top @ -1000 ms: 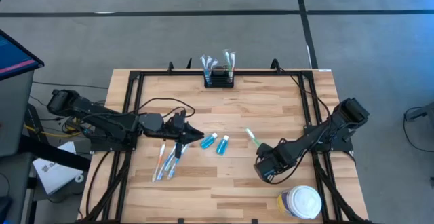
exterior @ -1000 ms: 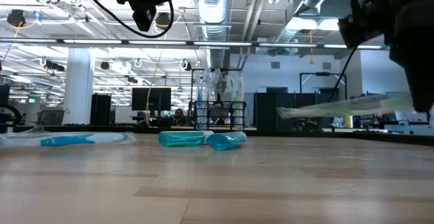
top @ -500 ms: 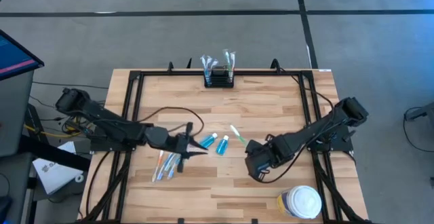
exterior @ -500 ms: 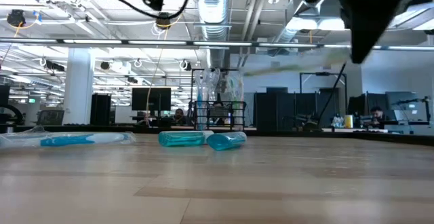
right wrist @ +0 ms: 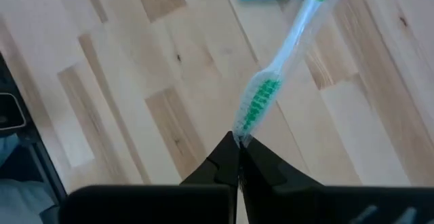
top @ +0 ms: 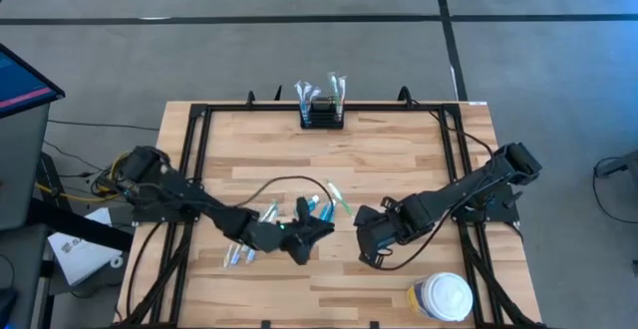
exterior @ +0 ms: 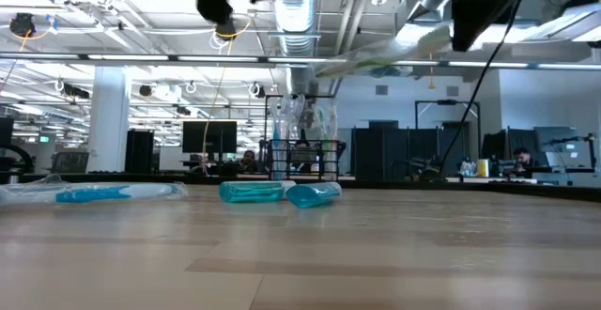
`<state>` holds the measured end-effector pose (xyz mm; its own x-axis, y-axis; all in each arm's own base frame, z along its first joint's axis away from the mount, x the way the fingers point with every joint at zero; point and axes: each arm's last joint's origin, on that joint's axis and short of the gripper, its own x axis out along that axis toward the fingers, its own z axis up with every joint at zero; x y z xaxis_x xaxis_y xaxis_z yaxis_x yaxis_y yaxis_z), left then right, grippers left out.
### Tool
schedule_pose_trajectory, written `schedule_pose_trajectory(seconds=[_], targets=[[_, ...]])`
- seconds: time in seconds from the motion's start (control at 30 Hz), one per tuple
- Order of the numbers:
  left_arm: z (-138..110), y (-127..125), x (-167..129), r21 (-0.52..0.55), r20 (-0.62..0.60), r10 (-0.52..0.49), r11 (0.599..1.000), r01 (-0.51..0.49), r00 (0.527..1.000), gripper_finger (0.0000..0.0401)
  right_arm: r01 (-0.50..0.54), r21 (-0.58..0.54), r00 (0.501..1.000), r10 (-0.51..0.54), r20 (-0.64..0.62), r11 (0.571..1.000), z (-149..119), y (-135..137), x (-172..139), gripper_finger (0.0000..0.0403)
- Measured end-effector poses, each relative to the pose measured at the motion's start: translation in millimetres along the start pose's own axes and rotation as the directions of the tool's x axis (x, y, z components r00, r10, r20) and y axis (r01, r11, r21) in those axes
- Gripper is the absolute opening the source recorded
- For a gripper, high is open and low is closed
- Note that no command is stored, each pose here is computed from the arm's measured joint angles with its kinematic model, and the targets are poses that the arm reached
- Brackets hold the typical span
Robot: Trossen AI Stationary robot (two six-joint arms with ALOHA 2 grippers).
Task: Pick & Place toothbrushing station
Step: Put the right green toothbrush into the black wire organizer
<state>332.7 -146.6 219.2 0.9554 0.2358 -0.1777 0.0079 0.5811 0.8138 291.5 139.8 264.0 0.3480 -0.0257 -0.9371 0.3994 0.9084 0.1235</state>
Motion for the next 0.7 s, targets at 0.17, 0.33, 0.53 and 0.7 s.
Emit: schedule_pose_trajectory(seconds=[0.17, 0.33, 0.53, 0.7], targets=[[1.7, -15.5, 20.6, 0.198, -0.100, 0.058, 0.980, -0.037, 0.993, 0.0084, -0.046, -0.016, 0.998, 0.046, 0.042, 0.999, 5.3, 5.4, -4.3, 0.0000], [-0.7, -22.6, 30.2, 0.264, -0.124, 0.079, 0.964, -0.044, 0.989, 0.0123, -0.078, -0.026, 0.994, 0.079, 0.070, 0.997, 8.8, 8.9, -6.6, 0.0000], [1.7, -20.0, 29.8, 0.248, -0.098, 0.079, 0.967, -0.053, 0.992, 0.0172, -0.094, -0.033, 0.992, 0.096, 0.085, 0.995, 10.3, 10.6, -6.8, 0.0000], [0.5, -18.8, 33.0, 0.237, -0.071, 0.062, 0.970, -0.044, 0.996, 0.0188, -0.133, -0.053, 0.982, 0.139, 0.126, 0.990, 15.4, 13.9, -7.5, 0.0000]])
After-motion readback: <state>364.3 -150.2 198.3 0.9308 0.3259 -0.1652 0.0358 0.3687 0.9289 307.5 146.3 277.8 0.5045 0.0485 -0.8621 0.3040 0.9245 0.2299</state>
